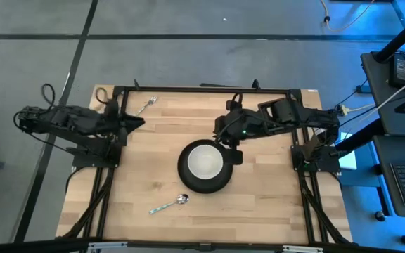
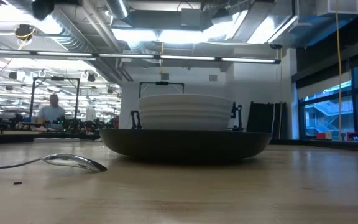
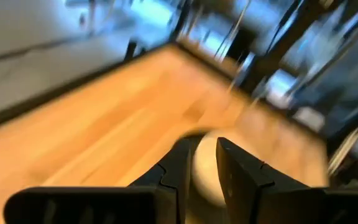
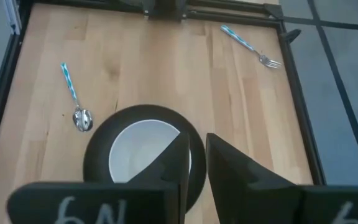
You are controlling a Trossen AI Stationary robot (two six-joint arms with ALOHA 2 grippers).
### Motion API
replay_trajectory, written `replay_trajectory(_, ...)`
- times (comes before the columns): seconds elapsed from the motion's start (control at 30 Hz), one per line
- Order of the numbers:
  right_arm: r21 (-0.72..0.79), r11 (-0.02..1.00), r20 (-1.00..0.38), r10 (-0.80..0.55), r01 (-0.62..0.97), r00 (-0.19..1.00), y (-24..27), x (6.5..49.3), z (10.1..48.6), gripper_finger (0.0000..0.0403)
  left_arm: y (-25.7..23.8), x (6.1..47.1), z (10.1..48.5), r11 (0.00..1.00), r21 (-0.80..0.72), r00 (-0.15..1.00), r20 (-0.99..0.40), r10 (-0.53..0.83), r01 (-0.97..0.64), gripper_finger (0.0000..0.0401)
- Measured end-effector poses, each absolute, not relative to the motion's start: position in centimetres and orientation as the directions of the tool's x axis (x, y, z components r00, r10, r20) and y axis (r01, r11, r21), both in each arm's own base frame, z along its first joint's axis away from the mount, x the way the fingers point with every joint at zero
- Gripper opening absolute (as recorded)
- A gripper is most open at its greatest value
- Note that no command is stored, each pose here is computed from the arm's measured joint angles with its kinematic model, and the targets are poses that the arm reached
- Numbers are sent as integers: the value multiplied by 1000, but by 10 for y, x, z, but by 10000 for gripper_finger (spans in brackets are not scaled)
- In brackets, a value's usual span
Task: Set table place
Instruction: Move the blue fork to the left of the black plate
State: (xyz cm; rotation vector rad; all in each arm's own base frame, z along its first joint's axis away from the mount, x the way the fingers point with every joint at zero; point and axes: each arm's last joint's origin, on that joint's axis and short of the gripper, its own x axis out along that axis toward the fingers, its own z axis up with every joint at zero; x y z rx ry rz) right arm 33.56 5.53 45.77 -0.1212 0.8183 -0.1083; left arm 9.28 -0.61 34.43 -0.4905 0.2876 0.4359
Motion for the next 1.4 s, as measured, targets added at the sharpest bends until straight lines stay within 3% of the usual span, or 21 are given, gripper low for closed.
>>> replay_trajectory(0.3,-143,987,-718,-157,77,678,49,337,458,58,-2,96,312,796,-122,637,-676,371,-593,73)
replay_trajectory(0.57,-106,988,-700,-156,114,697,48,339,460,58,6,101,313,742,-249,644,-702,304,-622,73)
replay_trajectory(0.77,-97,988,-680,-152,117,717,49,341,461,58,21,121,307,712,-171,567,-738,365,-681,73)
replay_trajectory(0.87,-94,989,-672,-150,118,725,49,342,462,58,33,133,301,715,-177,534,-786,312,-677,73)
replay_trajectory(1.17,-61,990,-672,-135,127,728,49,342,462,58,95,157,276,578,-85,358,-855,376,-812,73)
replay_trajectory(1.4,-48,993,-677,-114,110,727,50,342,462,58,150,142,252,527,-139,306,-920,244,-838,73)
